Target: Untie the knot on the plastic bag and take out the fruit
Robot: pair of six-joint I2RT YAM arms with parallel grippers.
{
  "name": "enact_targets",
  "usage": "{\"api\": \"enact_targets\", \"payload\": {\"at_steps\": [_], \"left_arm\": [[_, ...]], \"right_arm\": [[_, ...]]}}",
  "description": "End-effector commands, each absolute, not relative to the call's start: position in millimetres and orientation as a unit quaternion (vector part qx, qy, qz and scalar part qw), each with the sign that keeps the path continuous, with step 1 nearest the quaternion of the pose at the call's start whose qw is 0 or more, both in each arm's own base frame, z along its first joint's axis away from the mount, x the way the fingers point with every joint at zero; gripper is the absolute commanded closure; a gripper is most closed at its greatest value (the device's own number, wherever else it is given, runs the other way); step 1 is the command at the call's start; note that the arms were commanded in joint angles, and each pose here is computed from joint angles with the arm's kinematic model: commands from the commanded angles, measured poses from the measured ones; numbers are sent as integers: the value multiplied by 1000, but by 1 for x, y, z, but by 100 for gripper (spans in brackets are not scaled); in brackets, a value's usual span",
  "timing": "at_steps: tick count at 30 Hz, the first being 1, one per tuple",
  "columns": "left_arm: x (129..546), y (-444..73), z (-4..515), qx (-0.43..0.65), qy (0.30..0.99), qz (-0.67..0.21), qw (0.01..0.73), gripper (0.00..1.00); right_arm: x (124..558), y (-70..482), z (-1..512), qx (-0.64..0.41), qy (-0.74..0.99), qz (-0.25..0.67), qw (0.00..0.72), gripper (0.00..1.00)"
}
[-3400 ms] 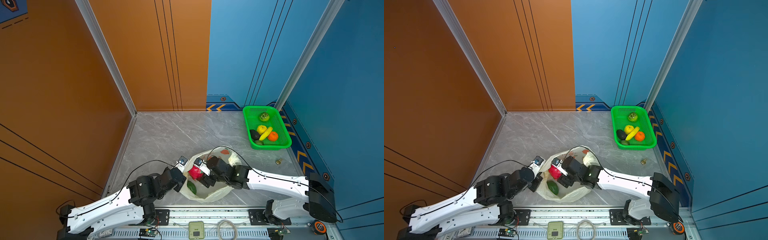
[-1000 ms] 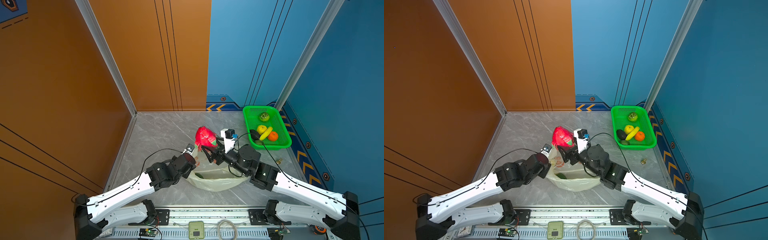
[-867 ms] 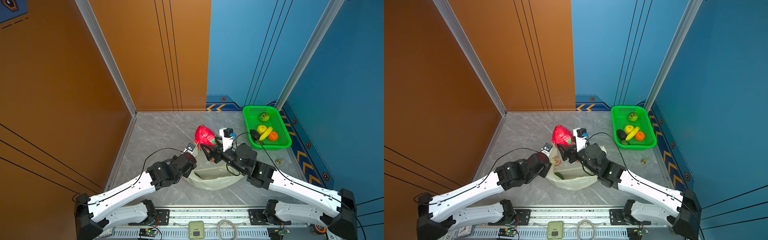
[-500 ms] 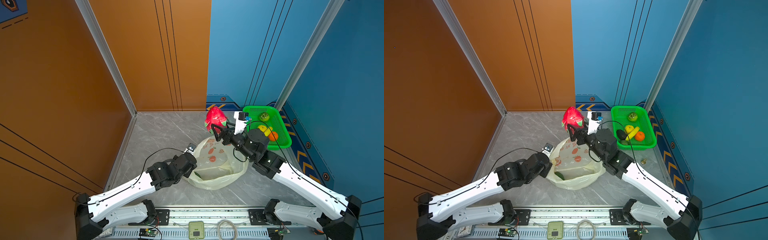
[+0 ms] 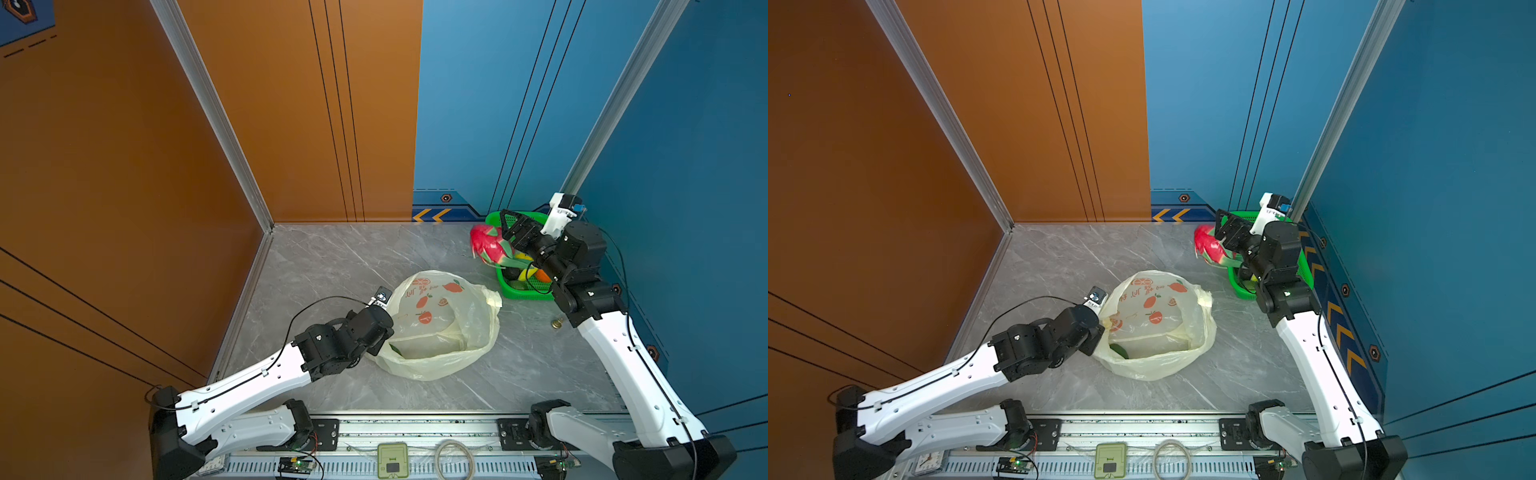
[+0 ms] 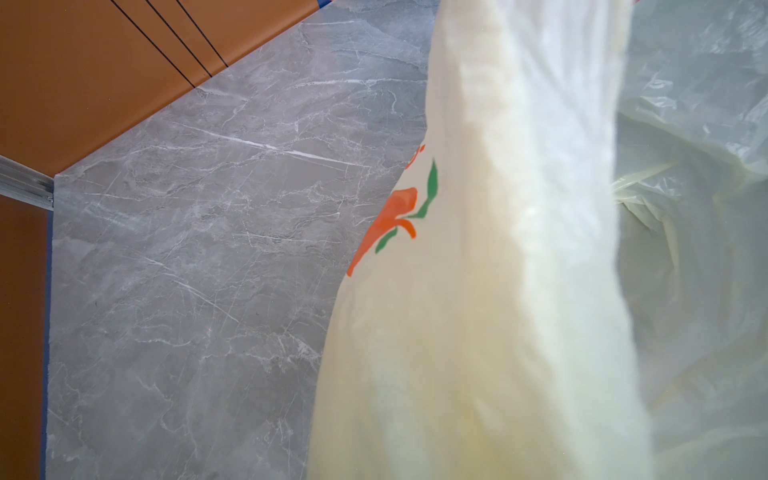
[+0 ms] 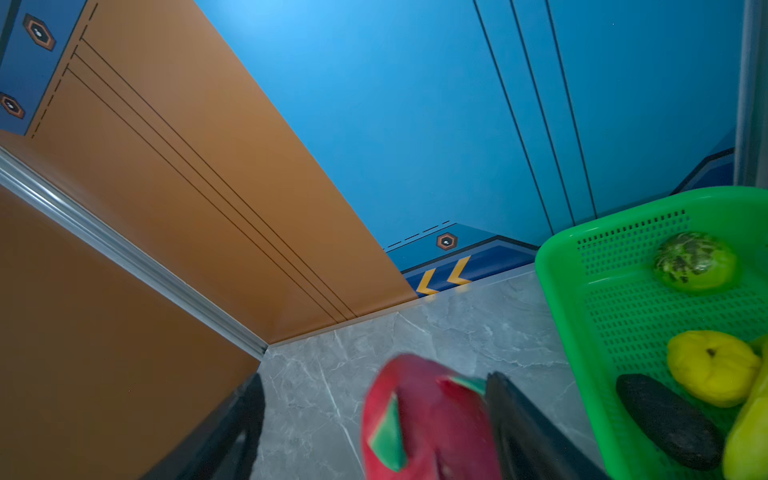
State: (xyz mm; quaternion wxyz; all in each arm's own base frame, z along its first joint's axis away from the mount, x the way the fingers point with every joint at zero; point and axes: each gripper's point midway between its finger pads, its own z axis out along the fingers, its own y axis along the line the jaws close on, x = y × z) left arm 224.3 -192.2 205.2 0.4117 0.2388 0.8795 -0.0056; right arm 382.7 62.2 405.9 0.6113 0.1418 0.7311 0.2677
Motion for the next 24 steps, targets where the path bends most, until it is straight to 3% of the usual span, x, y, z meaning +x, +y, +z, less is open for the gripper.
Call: {"api": "enact_targets", "payload": {"at_steps": [1, 7, 17, 24], "left_arm": [[224, -194, 211, 239, 876, -16, 420, 100], [224, -197, 222, 230, 873, -33, 429, 100], [219, -165, 214, 197, 881, -12, 430, 100], [226, -140, 223, 161, 881, 4, 444, 100]], "right_arm": [[399, 42, 385, 152, 755, 263, 581, 28], [434, -13, 332, 199, 786, 212, 546, 28], [418, 26, 291, 141, 834, 211, 490, 24], [390, 34, 272, 144, 843, 212, 472, 7]]}}
